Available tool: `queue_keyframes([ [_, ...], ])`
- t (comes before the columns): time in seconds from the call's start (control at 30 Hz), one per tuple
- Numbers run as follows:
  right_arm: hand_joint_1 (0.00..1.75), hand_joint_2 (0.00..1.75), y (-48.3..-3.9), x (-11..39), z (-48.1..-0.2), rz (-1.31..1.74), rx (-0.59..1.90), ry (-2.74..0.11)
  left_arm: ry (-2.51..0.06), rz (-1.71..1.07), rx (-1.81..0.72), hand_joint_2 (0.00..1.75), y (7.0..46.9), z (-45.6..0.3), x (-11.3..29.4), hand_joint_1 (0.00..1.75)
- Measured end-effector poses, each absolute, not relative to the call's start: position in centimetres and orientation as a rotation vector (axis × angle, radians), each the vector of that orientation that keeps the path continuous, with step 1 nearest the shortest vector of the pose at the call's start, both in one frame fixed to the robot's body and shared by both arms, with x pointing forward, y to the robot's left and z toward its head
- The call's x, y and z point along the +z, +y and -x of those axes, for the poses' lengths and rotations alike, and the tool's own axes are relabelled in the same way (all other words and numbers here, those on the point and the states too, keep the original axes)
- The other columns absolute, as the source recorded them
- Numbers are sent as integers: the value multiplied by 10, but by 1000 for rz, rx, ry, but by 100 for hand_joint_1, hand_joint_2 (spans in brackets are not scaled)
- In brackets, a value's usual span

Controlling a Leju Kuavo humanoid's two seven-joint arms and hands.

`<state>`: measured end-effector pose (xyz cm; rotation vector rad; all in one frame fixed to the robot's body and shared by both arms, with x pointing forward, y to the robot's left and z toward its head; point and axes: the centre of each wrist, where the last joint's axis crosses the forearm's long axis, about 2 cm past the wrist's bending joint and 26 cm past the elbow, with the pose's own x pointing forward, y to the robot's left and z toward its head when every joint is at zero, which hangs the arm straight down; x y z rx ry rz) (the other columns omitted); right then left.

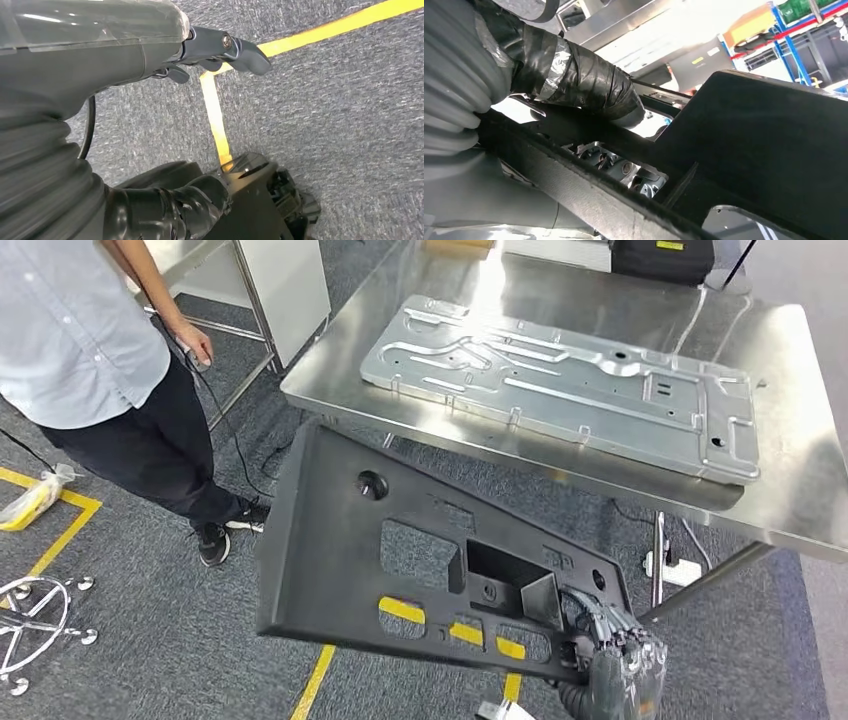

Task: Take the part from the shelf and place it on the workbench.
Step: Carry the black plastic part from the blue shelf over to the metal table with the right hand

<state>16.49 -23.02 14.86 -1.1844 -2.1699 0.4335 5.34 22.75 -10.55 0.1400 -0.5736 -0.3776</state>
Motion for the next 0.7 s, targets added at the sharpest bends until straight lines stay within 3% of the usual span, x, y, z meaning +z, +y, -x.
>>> queue_keyframes([
  [0.7,175,175,-237,153,-165,1225,418,-2165,-569,-131,-389,175,226,-50,-106,0],
])
